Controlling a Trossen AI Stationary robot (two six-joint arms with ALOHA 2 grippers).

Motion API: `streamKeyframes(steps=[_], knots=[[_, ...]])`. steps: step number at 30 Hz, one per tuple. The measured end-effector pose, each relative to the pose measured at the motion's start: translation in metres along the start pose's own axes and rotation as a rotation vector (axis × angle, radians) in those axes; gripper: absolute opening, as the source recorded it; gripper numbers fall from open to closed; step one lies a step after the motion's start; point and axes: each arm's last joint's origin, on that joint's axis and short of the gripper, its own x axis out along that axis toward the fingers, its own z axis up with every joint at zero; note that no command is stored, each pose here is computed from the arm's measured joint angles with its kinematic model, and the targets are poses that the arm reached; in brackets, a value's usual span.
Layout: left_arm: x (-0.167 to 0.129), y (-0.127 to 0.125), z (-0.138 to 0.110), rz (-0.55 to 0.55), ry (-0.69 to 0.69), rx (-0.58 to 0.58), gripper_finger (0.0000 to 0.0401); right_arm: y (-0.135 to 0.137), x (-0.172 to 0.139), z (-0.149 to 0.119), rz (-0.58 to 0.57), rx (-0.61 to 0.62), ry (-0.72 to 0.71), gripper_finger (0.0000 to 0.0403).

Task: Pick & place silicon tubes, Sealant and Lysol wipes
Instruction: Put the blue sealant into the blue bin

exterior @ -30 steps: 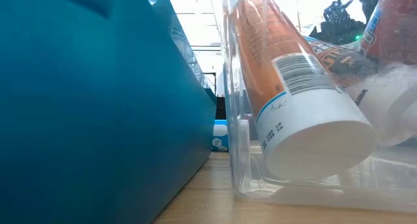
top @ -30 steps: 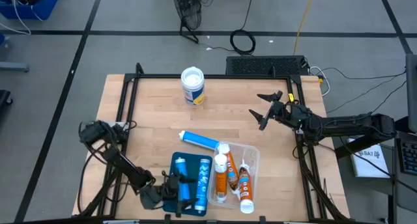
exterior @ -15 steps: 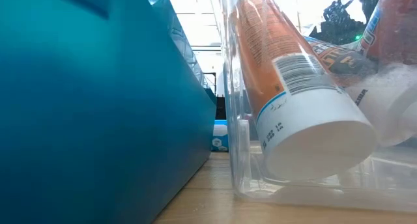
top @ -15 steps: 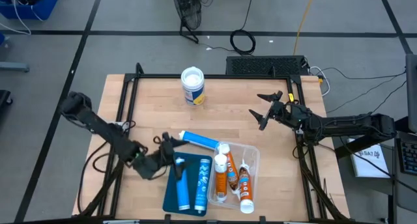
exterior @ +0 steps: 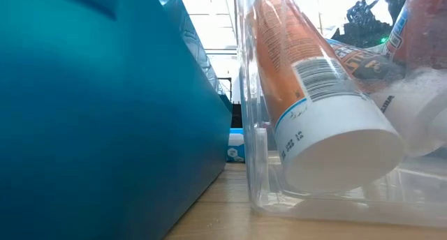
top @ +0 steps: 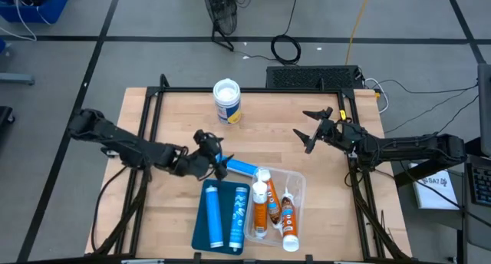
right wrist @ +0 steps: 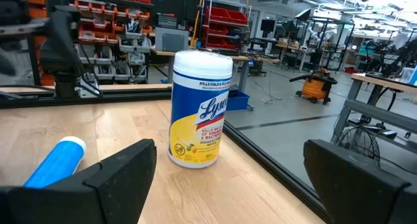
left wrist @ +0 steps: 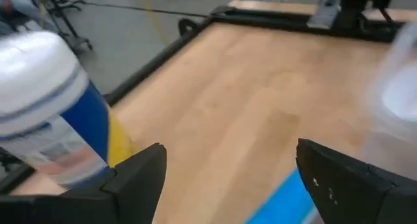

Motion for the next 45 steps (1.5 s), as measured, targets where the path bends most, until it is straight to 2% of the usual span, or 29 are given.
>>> streamKeyframes(steps=[7, 14, 22, 35, 39, 42, 45], knots=[[0.018, 0.022, 0.007, 0.081, 0.011, -0.020, 0.0338, 0.000, 0.000, 0.000, 0.000, 0.000, 0.000, 0.0364], [0.036, 0.043, 0.011, 0.043, 0.065, -0.070, 0.0337, 0.000, 0.000, 0.000, 0.000, 0.000, 0.000, 0.0364], [0.052, 0.072, 0.015, 0.140, 0.077, -0.105, 0.0337, 0.000, 0.000, 0.000, 0.000, 0.000, 0.000, 0.0364], [0.066, 0.102, 0.017, 0.171, 0.103, -0.179, 0.0337, 0.000, 0.000, 0.000, 0.000, 0.000, 0.000, 0.0364], [0.069, 0.108, 0.018, 0.078, 0.133, -0.179, 0.0337, 0.000, 0.000, 0.000, 0.000, 0.000, 0.000, 0.0364], [0.071, 0.111, 0.017, -0.018, 0.160, -0.235, 0.0337, 0.000, 0.000, 0.000, 0.000, 0.000, 0.000, 0.0364], [0.073, 0.115, 0.017, -0.052, 0.173, -0.255, 0.0337, 0.000, 0.000, 0.000, 0.000, 0.000, 0.000, 0.0364]])
